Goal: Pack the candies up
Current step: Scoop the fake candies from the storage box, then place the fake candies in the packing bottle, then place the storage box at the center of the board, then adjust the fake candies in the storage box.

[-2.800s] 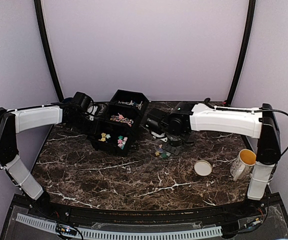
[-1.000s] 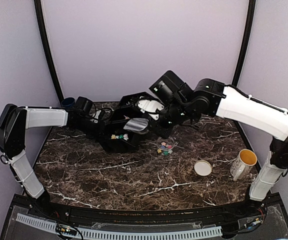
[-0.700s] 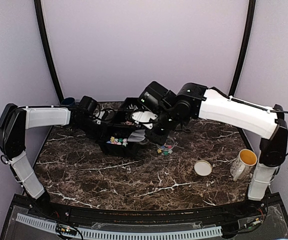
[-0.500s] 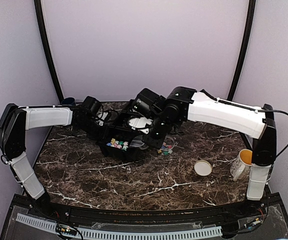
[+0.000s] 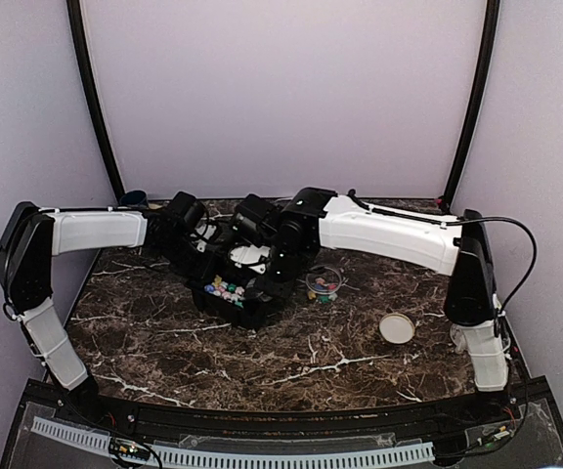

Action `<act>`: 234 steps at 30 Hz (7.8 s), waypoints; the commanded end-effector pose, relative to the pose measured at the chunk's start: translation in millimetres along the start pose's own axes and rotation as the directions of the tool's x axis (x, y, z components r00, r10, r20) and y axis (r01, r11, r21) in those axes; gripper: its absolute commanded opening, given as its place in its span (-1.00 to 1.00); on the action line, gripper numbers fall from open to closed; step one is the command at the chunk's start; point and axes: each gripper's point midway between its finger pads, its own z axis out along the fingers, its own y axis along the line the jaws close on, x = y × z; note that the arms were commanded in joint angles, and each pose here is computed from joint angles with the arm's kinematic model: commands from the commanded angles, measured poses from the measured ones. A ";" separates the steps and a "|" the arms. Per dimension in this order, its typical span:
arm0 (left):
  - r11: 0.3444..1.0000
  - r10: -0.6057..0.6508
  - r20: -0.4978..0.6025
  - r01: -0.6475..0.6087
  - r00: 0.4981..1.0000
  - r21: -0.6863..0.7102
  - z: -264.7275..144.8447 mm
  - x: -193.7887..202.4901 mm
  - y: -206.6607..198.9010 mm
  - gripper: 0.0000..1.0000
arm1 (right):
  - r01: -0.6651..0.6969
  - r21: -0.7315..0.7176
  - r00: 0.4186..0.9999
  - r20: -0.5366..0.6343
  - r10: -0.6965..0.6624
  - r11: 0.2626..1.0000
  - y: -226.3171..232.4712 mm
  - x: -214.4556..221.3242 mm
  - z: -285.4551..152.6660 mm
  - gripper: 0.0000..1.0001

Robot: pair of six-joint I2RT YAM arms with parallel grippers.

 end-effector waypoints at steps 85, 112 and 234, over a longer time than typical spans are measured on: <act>0.986 -0.044 0.300 -0.006 0.953 0.164 -56.3 -79.5 -25.8 -1.00 | -0.447 0.124 0.564 0.808 0.171 0.886 -64.2 57.1 -72.9 -1.00; 0.986 -0.047 0.299 -0.004 0.953 0.167 -56.9 -79.7 -26.0 -1.00 | -0.444 0.175 0.855 0.375 0.358 0.879 -59.7 145.1 -62.4 -1.00; 0.996 0.055 0.156 -0.065 0.986 0.059 -26.9 -79.3 -16.0 0.86 | -0.430 0.210 0.765 0.601 0.231 0.878 -83.8 113.8 -134.3 -1.00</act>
